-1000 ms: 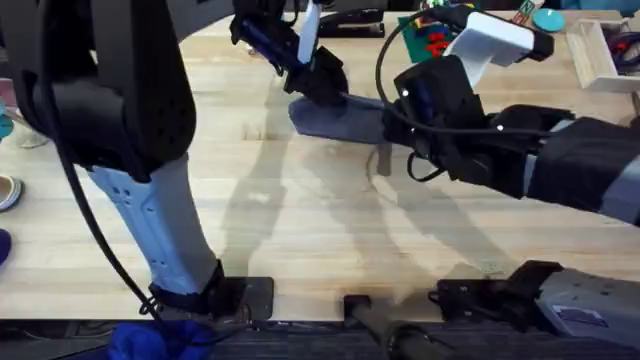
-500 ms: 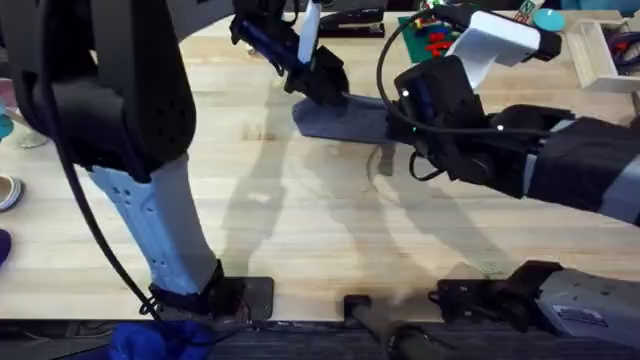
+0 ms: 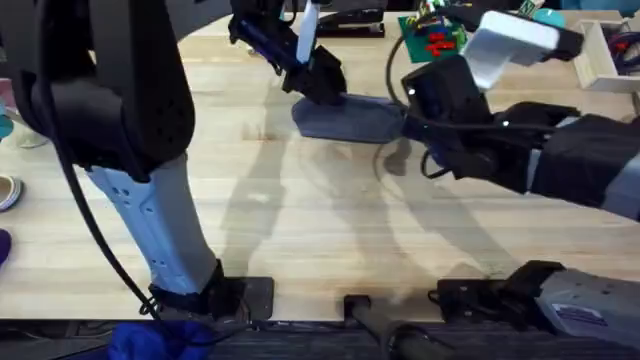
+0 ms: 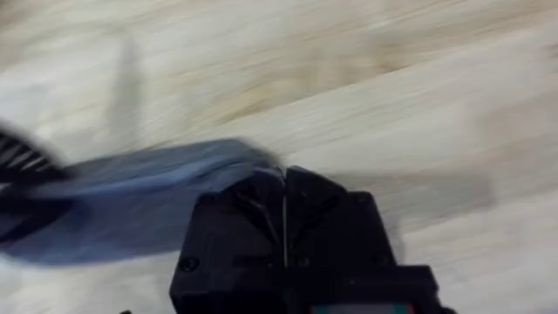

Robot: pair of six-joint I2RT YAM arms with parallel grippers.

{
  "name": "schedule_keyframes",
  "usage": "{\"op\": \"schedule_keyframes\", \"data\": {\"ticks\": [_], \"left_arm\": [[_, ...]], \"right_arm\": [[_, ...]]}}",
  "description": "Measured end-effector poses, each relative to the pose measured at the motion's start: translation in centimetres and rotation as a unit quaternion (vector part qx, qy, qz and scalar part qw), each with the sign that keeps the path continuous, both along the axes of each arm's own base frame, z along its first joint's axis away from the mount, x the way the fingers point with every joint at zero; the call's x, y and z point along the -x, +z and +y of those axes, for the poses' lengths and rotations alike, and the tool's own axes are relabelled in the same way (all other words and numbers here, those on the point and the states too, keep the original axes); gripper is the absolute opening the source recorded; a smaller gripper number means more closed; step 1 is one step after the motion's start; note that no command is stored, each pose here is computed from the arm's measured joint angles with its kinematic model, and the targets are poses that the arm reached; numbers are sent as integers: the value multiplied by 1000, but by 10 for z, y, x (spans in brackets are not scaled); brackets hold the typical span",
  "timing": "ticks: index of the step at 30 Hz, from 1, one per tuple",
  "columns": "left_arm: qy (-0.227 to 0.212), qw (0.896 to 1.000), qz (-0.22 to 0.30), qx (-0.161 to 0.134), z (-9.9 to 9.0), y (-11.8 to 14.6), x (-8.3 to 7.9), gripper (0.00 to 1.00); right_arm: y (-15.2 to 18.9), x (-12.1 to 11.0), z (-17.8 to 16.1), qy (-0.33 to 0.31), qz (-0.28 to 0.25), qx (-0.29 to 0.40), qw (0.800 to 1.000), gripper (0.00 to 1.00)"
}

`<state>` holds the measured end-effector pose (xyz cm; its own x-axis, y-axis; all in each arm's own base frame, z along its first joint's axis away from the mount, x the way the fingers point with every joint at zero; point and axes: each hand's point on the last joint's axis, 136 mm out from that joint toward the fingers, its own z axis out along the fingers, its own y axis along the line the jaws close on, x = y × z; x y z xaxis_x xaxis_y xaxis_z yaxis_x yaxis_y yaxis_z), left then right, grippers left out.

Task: Unzip the bag, pick up the pens from the table one at a time and place them inside, then zip the bag closed.

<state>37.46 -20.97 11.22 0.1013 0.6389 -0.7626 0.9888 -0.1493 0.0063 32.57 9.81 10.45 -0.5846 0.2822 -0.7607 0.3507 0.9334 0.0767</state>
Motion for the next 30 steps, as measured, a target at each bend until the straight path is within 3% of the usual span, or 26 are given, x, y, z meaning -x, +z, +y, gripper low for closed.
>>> {"op": "schedule_keyframes", "data": {"ticks": [6,22,24,30], "left_arm": [[18,1000,3,-13,16,-3,-6,42],[21,1000,2,-15,19,-4,-7,42],[21,1000,2,-15,19,-4,-7,43],[21,1000,2,-15,19,-4,-7,43]], "right_arm": [[-2,0,-37,-55,7,29,998,30],[2,-8,-29,-44,-7,3,999,43],[8,-6,-21,-30,-15,-3,999,176],[41,2,5,12,-59,-34,998,762]]}}
